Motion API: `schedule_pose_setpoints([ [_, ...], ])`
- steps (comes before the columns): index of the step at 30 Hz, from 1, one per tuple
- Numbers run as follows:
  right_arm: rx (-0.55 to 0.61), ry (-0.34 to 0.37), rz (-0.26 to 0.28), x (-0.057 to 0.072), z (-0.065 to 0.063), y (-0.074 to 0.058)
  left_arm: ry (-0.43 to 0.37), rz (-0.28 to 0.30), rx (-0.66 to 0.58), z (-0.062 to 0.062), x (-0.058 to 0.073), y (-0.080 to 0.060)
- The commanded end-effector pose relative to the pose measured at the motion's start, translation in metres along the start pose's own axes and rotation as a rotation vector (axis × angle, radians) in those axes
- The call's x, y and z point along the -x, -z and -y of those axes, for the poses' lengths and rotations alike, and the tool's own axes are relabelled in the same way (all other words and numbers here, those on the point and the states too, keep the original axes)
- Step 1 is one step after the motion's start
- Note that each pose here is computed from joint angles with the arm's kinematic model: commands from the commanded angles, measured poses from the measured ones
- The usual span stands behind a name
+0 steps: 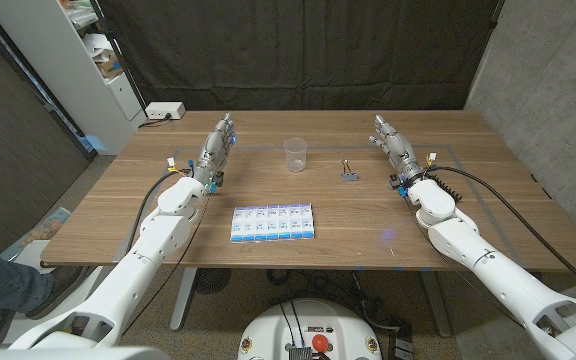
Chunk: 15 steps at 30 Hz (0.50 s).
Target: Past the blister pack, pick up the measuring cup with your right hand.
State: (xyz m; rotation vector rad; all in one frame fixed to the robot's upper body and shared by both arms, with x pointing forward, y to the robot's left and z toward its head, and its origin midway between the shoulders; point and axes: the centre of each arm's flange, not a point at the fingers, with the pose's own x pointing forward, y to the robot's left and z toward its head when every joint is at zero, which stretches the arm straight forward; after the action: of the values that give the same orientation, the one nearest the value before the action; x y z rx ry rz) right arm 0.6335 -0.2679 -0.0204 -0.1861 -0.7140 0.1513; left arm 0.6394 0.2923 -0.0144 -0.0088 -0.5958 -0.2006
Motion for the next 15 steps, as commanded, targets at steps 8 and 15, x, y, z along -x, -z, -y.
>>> schedule_pose_setpoints([
  [8, 0.082, -0.024, 0.028, 0.002, -0.001, -0.010, 0.008, 0.006, -0.004, 0.005, 0.000, -0.002],
  [15, 0.141, -0.060, 0.039, 0.003, -0.004, -0.019, 0.007, -0.001, 0.011, 0.005, 0.001, 0.003],
])
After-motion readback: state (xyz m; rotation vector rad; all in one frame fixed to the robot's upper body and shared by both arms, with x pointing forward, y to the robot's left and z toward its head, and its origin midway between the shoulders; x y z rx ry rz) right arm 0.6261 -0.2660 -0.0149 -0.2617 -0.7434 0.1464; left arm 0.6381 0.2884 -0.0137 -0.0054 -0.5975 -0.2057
